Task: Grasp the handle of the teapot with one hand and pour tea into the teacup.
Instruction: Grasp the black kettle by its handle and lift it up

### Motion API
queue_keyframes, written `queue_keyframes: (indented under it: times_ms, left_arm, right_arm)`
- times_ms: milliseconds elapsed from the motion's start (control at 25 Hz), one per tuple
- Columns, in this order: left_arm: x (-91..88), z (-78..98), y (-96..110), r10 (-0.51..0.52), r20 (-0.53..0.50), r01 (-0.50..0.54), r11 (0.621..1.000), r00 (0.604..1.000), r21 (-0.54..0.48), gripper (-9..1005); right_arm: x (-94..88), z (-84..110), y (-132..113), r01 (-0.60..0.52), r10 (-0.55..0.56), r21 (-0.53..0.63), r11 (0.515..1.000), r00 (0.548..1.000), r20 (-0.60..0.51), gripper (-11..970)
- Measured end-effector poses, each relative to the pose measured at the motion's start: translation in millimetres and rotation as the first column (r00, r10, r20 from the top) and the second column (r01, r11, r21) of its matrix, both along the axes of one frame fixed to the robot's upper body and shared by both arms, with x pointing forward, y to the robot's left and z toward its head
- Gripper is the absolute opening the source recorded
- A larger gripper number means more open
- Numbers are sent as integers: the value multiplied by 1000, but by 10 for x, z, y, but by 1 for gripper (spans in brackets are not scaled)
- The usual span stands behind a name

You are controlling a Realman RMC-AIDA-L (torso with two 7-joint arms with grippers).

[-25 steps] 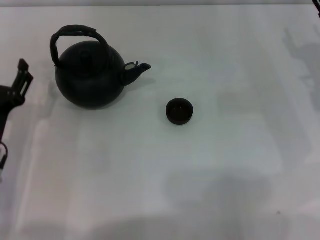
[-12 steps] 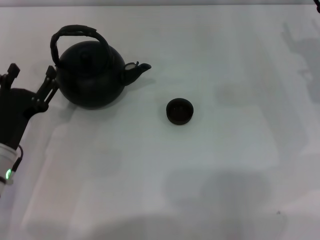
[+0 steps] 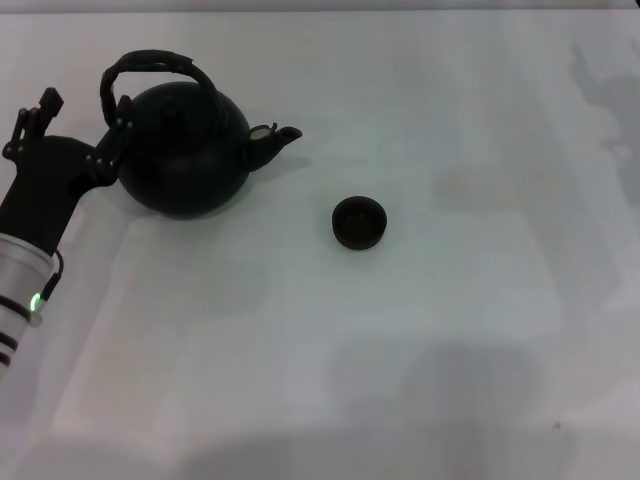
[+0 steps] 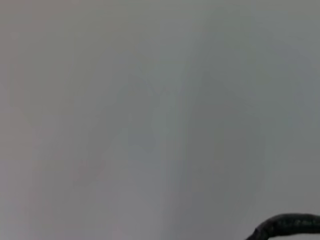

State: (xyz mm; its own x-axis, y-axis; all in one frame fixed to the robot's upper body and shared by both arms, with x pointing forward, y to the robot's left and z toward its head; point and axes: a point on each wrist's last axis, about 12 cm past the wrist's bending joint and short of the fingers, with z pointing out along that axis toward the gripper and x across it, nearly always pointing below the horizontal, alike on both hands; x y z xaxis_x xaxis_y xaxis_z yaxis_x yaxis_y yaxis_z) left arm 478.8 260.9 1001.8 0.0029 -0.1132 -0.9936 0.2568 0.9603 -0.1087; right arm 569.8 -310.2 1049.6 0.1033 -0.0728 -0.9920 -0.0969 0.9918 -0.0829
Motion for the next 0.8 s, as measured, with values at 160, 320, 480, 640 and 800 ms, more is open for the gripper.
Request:
queue_keyframes:
  times_ms: [160, 320, 480, 640, 800]
  left_arm:
    - [60, 14, -12, 3, 1, -3, 1000, 1000, 7, 890]
    - [126, -9, -11, 11, -32, -10, 1000, 999, 22, 890]
    - [168, -20, -20, 9, -51, -7, 999, 999, 33, 888]
    - [196, -22, -48, -7, -60, 10, 999, 998, 43, 885]
    - [211, -43, -59, -9, -81, 13, 999, 997, 51, 805]
  right_arm:
    - [7, 6, 2, -1, 1, -1, 1000, 1000, 2, 841]
    - [17, 10, -20, 4, -4, -9, 1000, 1000, -1, 841]
    - [21, 1, -31, 8, -8, -12, 1000, 1000, -10, 841]
    - [19, -2, -32, 9, -9, -12, 1000, 1000, -12, 842]
    - [17, -5, -33, 10, -10, -12, 1000, 1000, -14, 842]
